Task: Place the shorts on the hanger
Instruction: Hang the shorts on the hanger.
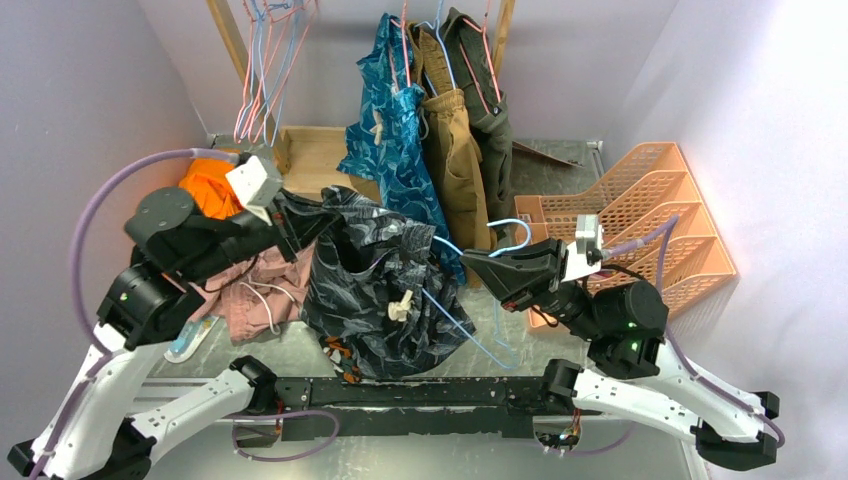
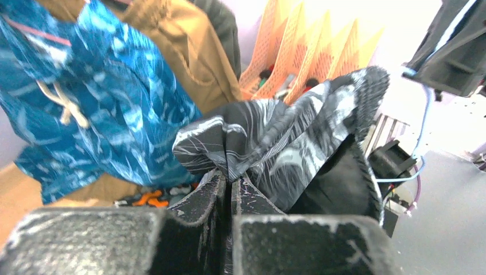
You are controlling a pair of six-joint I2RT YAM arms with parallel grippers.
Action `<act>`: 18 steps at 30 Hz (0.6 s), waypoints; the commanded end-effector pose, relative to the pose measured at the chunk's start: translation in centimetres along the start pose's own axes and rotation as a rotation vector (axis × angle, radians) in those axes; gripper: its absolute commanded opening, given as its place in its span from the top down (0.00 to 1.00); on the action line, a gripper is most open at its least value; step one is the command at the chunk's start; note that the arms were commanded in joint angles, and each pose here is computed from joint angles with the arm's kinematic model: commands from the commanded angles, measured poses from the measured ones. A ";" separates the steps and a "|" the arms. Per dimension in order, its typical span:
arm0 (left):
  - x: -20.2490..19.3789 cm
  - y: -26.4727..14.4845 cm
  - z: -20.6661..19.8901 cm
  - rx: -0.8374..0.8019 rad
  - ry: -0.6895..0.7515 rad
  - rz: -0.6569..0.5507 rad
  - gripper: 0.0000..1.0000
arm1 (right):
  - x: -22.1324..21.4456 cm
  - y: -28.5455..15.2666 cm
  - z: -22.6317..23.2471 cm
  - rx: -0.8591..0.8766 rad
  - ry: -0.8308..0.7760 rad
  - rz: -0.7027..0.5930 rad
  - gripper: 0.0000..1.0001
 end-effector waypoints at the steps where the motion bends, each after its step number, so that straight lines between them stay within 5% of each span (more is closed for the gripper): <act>1: 4.2 -1.8 -1.0 -0.050 0.087 -0.143 0.93 | 0.7 -0.2 0.6 0.028 -0.026 0.022 1.00; 8: 6.9 -1.9 -2.4 -0.196 0.095 -0.225 0.93 | -0.4 0.7 1.1 0.093 -0.018 0.084 1.00; 18: 7.8 -0.1 -3.2 -0.333 0.032 -0.237 0.93 | -0.7 1.4 1.1 0.131 0.020 -0.010 1.00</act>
Point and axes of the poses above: each gripper's point midway between its finger pads, its own y axis out along the fingers, its own z axis along the line the jaws close on, x = y × z, the point moved 7 cm from there along -y, back along the fingers, and after that the axes turned 8 degrees about y, right-handed, at the moved point
